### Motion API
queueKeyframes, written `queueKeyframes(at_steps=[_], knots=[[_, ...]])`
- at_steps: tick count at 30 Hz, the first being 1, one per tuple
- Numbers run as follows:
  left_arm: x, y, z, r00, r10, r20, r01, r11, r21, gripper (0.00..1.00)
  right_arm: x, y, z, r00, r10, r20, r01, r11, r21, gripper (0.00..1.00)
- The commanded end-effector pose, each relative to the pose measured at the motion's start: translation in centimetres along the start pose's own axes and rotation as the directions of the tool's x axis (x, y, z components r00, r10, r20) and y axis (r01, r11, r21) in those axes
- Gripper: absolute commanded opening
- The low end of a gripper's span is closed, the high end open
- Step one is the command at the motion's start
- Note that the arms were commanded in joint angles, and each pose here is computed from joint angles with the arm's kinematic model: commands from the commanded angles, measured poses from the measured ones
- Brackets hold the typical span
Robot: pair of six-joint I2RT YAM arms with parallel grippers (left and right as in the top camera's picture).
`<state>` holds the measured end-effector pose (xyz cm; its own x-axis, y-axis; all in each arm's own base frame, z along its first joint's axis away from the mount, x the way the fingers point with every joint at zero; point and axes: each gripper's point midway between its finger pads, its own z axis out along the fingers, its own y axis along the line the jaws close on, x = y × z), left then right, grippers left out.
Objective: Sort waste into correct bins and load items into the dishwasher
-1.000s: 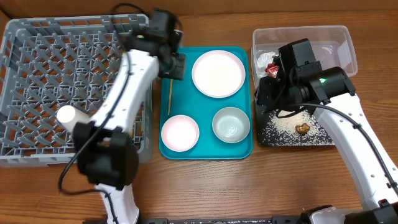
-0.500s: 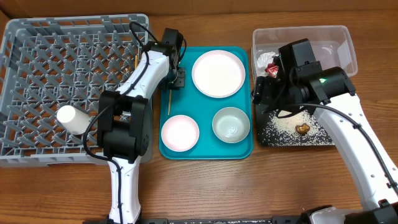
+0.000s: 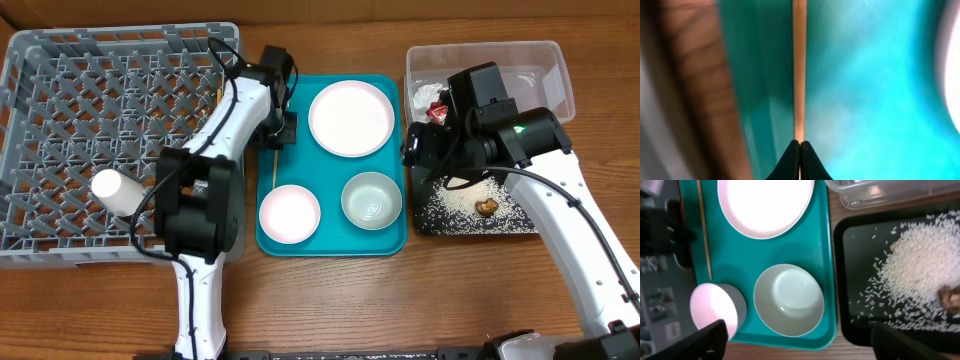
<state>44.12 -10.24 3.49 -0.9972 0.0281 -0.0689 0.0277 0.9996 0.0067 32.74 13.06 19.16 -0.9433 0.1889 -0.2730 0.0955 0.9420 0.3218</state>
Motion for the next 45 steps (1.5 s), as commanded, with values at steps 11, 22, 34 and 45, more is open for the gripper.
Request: queueKeyframes(at_steps=[11,22,34,45], knots=[[2.1,8.9,-17.7,0.956,-0.111,0.271,0.16,0.973,-0.166,0.04,-0.4,0.3,-0.4,1.0,0.0,0.017,0.0,1.0,-0.013,1.0],[0.5,4.1,-12.8,0.968,-0.057,0.245,0.037,0.996,0.084,0.15,-0.4,0.3,-0.4,1.0,0.0,0.019,0.0,1.0,-0.014,1.0],[-2.1,0.3,-5.6,0.972,0.008,0.234,0.002,0.999,-0.044,0.41,-0.4,0.3,-0.4,1.0,0.0,0.019,0.0,1.0,-0.014,1.0],[-1.2,-0.7,3.9,0.997,0.017,0.07,-0.016,1.0,-0.015,0.3,-0.4,0.3,-0.4,1.0,0.0,0.02,0.0,1.0,-0.015,1.0]])
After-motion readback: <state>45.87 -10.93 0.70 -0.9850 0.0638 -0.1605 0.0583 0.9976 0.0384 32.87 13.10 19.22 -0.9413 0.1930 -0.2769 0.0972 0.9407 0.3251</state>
